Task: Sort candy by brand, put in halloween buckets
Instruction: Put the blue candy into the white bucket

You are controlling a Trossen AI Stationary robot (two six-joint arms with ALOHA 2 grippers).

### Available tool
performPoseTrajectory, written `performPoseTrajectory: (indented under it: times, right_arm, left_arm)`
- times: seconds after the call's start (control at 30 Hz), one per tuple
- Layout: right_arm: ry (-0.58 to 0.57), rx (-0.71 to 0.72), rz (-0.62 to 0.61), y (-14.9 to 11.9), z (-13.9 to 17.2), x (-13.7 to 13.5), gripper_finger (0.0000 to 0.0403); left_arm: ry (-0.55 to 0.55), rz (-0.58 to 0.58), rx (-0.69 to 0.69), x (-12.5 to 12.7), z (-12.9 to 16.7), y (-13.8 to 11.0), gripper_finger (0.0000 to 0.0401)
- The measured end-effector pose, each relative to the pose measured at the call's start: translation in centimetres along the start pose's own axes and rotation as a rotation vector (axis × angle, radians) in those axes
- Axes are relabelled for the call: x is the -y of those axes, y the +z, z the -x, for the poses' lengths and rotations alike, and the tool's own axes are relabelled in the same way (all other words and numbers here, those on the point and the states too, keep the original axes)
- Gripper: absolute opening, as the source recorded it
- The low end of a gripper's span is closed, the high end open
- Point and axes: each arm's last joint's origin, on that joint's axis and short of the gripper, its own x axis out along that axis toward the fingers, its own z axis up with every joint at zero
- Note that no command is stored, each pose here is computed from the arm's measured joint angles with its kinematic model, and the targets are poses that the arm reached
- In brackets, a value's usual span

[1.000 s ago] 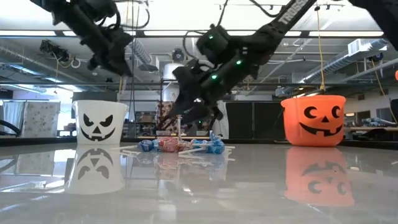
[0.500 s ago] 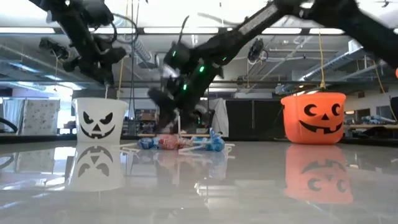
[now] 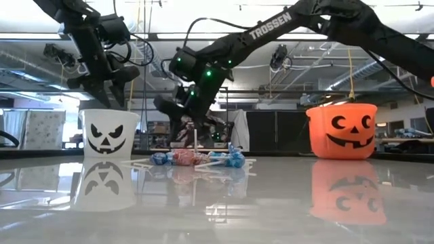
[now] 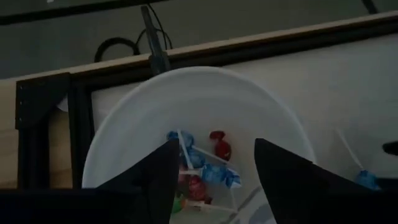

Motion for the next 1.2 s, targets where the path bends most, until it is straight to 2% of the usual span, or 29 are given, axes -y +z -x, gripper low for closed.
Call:
performPoseTrajectory:
  times: [0.37,0.53,0.8,1.0,1.2]
  right_arm:
    - [0.009,-0.047,-0.195,-0.8,-0.1,-0.5,0.0204]
    - [0.024,-0.086,-0.291,-1.4,0.0,-1.0,0.0203]
    - [0.011,-0.100,-0.394,-2.4,-1.5,-1.2,0.0186]
    - [0.013,-0.113,-0.436,-2.6,-2.9,-0.6,0.0132]
    - [0.003,-0.088,-0.421,-2.5,-3.1,-0.5,0.0022]
  left_arm:
    - [-0.041,-0.051,0.026,0.3,-0.1,0.4,0.0215]
    - [-0.049,-0.112,0.022,0.3,-0.1,0.3,0.0215]
    - [-0.063,-0.150,0.017,0.3,-0.1,0.3,0.0215]
    - [-0.062,-0.170,0.016,0.3,-0.1,0.3,0.0215]
    - [-0.055,-0.209,-0.001,0.2,-0.1,0.1,0.0215]
